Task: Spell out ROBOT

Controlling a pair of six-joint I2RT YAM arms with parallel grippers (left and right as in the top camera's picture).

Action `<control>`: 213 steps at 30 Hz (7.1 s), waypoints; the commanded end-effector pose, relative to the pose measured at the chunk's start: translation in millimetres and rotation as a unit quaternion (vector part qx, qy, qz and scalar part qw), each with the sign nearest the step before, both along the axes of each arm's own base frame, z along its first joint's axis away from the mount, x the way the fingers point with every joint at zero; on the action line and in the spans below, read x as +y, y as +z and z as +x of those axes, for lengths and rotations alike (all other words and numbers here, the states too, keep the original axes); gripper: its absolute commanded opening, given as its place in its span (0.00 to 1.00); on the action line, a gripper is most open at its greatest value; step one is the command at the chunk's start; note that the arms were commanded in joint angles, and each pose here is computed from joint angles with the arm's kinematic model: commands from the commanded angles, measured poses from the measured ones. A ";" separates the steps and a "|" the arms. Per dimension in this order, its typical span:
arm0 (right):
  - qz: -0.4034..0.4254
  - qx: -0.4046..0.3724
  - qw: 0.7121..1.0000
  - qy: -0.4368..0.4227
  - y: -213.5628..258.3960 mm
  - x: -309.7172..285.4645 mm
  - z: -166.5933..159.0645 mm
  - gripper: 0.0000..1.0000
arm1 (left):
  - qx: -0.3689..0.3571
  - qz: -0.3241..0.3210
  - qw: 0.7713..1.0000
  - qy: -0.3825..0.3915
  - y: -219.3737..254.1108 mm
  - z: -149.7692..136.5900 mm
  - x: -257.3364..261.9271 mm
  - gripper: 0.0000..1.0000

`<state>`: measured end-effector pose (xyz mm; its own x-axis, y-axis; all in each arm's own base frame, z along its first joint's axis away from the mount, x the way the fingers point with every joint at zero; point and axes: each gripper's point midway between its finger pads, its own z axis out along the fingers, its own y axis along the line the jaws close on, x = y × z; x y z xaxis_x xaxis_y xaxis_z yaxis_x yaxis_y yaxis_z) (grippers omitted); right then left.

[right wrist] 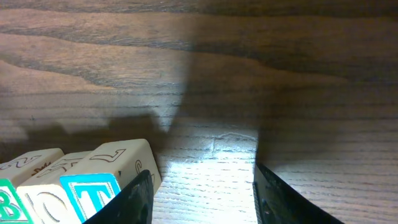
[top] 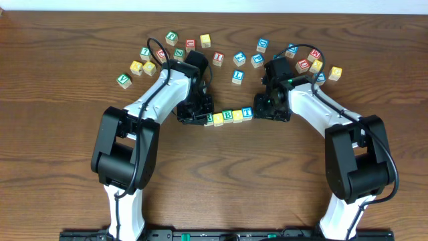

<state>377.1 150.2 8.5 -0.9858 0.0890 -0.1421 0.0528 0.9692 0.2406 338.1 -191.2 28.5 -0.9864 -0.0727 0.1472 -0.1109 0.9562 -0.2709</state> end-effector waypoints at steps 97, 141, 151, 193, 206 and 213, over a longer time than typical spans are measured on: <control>0.001 -0.129 0.988 0.080 26.0 121.1 56.7 0.01 | -0.344 0.122 0.916 0.165 235.8 31.2 217.3 0.12; -0.032 -0.079 0.994 0.074 3.7 114.2 33.4 0.01 | -0.323 0.123 0.924 0.163 223.2 31.9 217.2 0.11; -0.013 -0.128 0.989 0.074 36.7 120.0 66.1 0.03 | -0.323 0.124 0.924 0.163 223.3 32.0 217.3 0.11; 0.011 -0.108 0.988 0.112 8.9 177.1 37.4 0.01 | -0.323 0.124 0.924 0.163 223.2 31.9 217.3 0.11; 0.002 -0.097 0.990 0.106 6.1 172.3 33.7 0.01 | -0.323 0.124 0.924 0.163 223.2 31.9 217.2 0.11; 0.002 -0.096 0.990 0.106 6.6 172.0 33.5 0.01 | -0.323 0.124 0.924 0.163 223.2 31.9 217.3 0.11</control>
